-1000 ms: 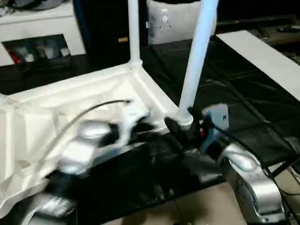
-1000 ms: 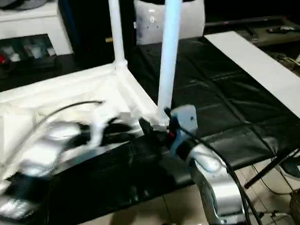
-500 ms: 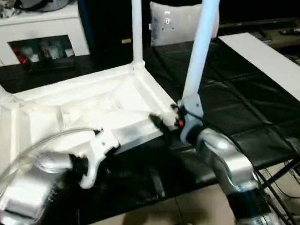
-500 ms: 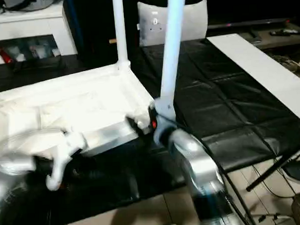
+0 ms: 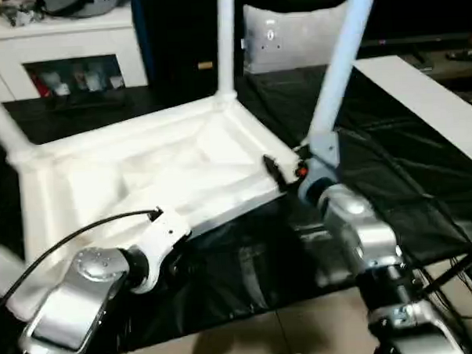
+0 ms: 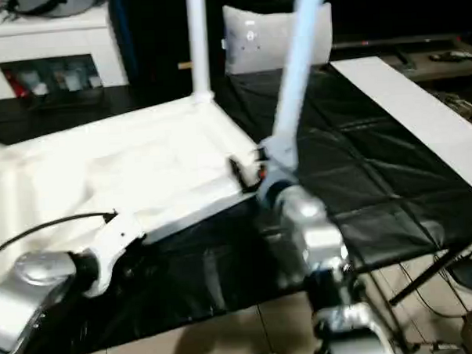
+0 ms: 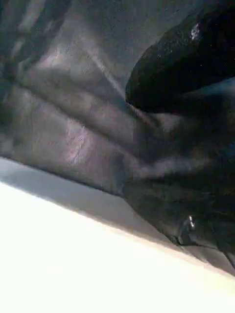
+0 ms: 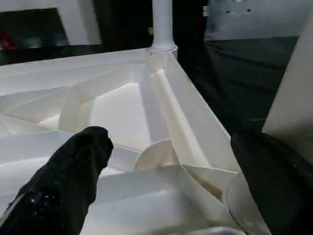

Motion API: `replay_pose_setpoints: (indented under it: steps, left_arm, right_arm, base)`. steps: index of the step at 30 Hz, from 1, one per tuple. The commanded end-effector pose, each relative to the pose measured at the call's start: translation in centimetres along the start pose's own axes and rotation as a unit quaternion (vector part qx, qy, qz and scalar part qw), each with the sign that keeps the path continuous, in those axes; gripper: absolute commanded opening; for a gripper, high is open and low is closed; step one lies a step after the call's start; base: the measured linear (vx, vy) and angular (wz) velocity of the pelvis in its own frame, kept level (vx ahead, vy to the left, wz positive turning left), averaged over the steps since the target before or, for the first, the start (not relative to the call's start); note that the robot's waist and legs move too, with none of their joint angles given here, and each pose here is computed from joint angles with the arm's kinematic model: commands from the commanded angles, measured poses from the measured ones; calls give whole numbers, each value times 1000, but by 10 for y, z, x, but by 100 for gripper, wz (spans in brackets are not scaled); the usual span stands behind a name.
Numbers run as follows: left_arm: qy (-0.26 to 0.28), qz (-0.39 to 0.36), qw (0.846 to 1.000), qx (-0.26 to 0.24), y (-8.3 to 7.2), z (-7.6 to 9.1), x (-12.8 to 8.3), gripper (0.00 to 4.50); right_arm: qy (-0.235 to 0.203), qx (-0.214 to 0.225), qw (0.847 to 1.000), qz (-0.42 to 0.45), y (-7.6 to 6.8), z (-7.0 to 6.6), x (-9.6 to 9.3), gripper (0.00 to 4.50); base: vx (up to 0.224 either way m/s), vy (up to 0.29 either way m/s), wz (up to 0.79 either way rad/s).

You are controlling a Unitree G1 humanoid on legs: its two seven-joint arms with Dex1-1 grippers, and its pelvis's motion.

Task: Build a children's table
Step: Rotate leg to tighten, then rotate table base

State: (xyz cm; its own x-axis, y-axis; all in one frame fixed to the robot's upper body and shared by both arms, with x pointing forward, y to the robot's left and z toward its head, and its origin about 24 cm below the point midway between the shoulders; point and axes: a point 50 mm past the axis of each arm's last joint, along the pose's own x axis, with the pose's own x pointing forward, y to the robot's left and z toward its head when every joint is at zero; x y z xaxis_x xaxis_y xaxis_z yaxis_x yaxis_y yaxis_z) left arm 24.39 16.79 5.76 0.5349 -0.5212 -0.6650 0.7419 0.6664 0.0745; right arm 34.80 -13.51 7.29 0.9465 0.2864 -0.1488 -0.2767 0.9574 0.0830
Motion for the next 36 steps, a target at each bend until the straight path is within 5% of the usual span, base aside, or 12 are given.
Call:
replay_pose_setpoints:
  steps: [1, 12, 16, 20, 26, 31, 36]
  left_arm:
    - [-2, 44, 999, 5, 13, 2, -4, 277]
    - [-58, 78, 995, -4, 20, 12, 4, 277]
    - [-97, 94, 990, -27, 21, 15, 4, 277]
    - [-143, 97, 983, -61, 15, 15, 0, 313]
    - [-181, 125, 971, -96, -9, 0, -13, 351]
    - [-184, 238, 943, -142, -14, -22, -31, 396]
    - [-179, 318, 917, -163, -7, -32, -42, 396]
  right_arm:
    - [-19, 2, 997, -76, -38, 9, -6, 450]
    - [-28, -40, 987, -156, -106, 23, -24, 450]
    - [-28, -59, 988, -139, -111, 25, -27, 450]
    - [-26, -60, 992, -105, -102, 20, -28, 450]
    - [-20, -39, 999, -7, -68, 2, -37, 450]
    - [-7, -36, 995, 90, -29, -13, -52, 450]
    - [6, -16, 991, 136, -7, -23, -61, 450]
  base:
    - [0, 0, 0]
    - [0, 0, 0]
    - [0, 0, 0]
    - [0, 0, 0]
    - [0, 0, 0]
    - [0, 0, 0]
    - [0, 0, 0]
